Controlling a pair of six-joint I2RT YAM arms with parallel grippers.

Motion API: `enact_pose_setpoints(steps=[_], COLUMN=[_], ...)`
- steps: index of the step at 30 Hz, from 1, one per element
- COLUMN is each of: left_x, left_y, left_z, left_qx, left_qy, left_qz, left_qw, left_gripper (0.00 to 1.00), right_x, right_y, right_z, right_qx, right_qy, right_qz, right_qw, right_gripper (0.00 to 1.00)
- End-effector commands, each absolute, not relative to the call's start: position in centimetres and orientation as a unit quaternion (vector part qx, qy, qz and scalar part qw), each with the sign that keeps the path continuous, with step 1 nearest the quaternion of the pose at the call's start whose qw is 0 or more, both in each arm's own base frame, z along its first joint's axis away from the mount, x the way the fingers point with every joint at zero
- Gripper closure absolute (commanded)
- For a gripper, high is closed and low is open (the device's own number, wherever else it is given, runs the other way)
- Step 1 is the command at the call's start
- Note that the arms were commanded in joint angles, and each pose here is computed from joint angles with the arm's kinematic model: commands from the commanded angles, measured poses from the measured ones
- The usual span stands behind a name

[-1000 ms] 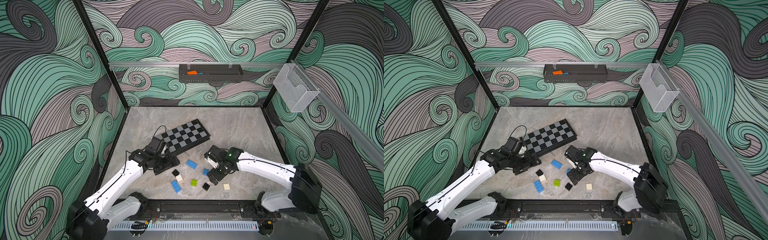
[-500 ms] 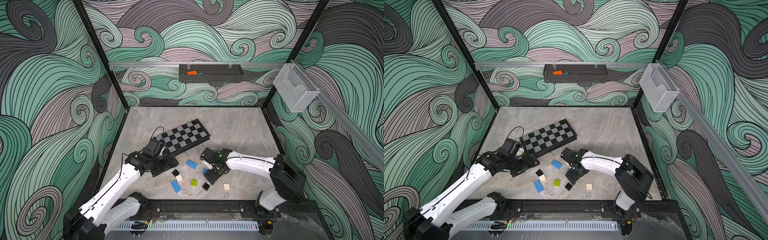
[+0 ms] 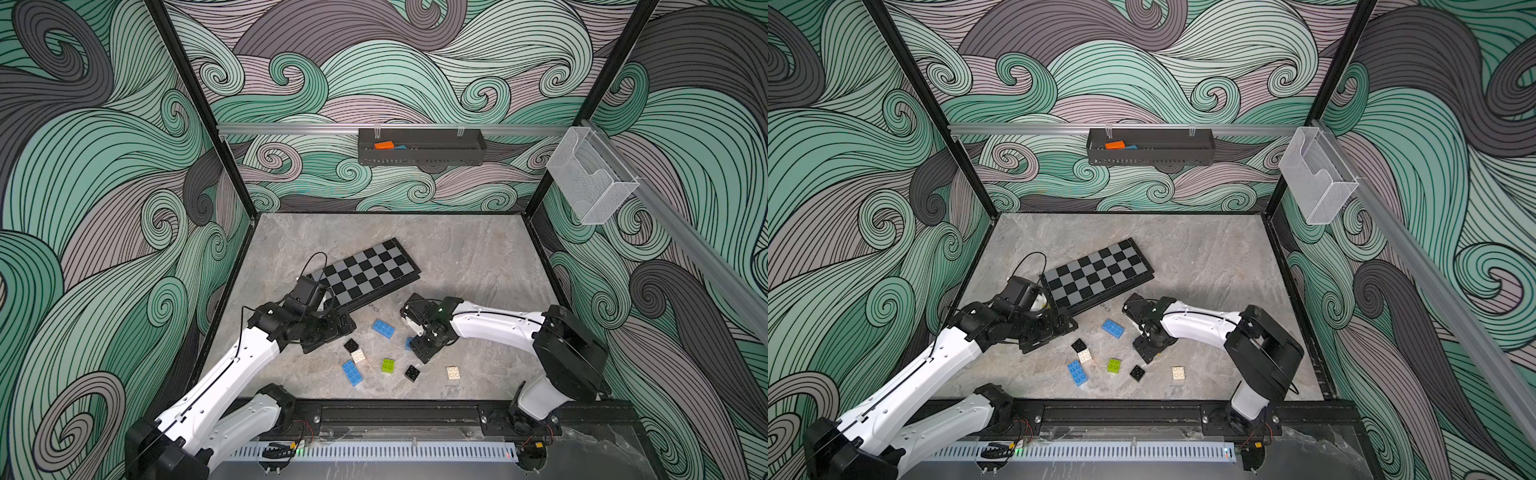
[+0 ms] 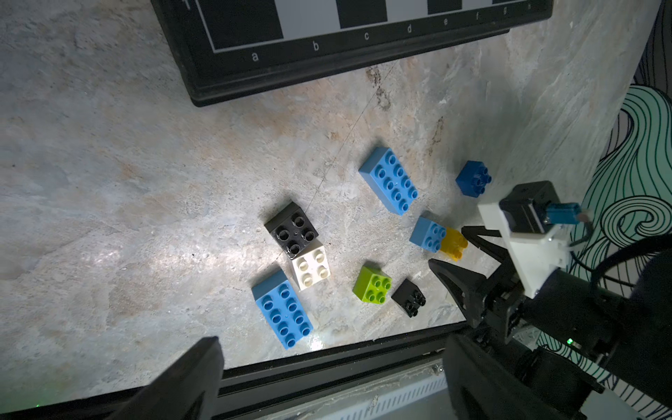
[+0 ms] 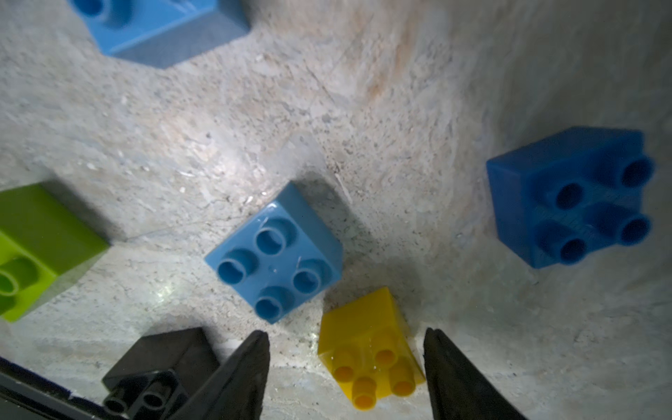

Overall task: Assemble a giraffe with lego
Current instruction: Pick up the lego brick from the center of the board.

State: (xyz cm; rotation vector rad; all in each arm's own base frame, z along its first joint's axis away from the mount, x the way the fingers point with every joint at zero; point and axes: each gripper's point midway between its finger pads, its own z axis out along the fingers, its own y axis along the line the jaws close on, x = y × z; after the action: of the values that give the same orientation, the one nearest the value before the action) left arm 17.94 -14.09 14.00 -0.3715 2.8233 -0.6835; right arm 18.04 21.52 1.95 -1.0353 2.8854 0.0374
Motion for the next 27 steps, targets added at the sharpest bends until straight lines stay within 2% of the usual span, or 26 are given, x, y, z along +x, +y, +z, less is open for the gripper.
enact_pose_setpoints(steps=[1,8,11,15,19,23,27], left_x=[17.8,17.7,17.8,17.8,17.1,15.8,14.8], left_y=[-13.9,-13.9,-14.0,-14.4,-14.7,-15.3,-15.7], left_z=[14.7,14.5,14.4,14.3,14.1,14.1,14.5], left_qx=[-0.117,-0.119,-0.119,-0.113,-0.091,-0.045,0.006], left_qy=[0.960,0.960,0.960,0.960,0.963,0.963,0.964], left_qz=[-0.227,-0.228,-0.230,-0.235,-0.240,-0.254,-0.250], left_qw=[0.113,0.112,0.110,0.104,0.088,0.075,0.093], left_gripper=[0.01,0.01,0.02,0.01,0.01,0.01,0.01], right_x=[17.3,16.2,16.6,17.2,17.4,17.2,17.4], right_y=[21.7,20.9,20.7,21.0,20.9,20.8,20.6], right_z=[1.9,2.2,2.5,2.3,2.2,2.4,4.0], right_qx=[-0.331,-0.317,-0.316,-0.317,-0.318,-0.320,-0.321], right_qy=[0.943,0.948,0.948,0.947,0.947,0.946,0.944], right_qz=[0.029,0.029,0.024,0.016,0.010,0.012,0.017], right_qw=[0.031,0.026,0.040,0.043,0.044,0.045,0.068], right_gripper=[0.32,0.33,0.44,0.45,0.53,0.65,0.76])
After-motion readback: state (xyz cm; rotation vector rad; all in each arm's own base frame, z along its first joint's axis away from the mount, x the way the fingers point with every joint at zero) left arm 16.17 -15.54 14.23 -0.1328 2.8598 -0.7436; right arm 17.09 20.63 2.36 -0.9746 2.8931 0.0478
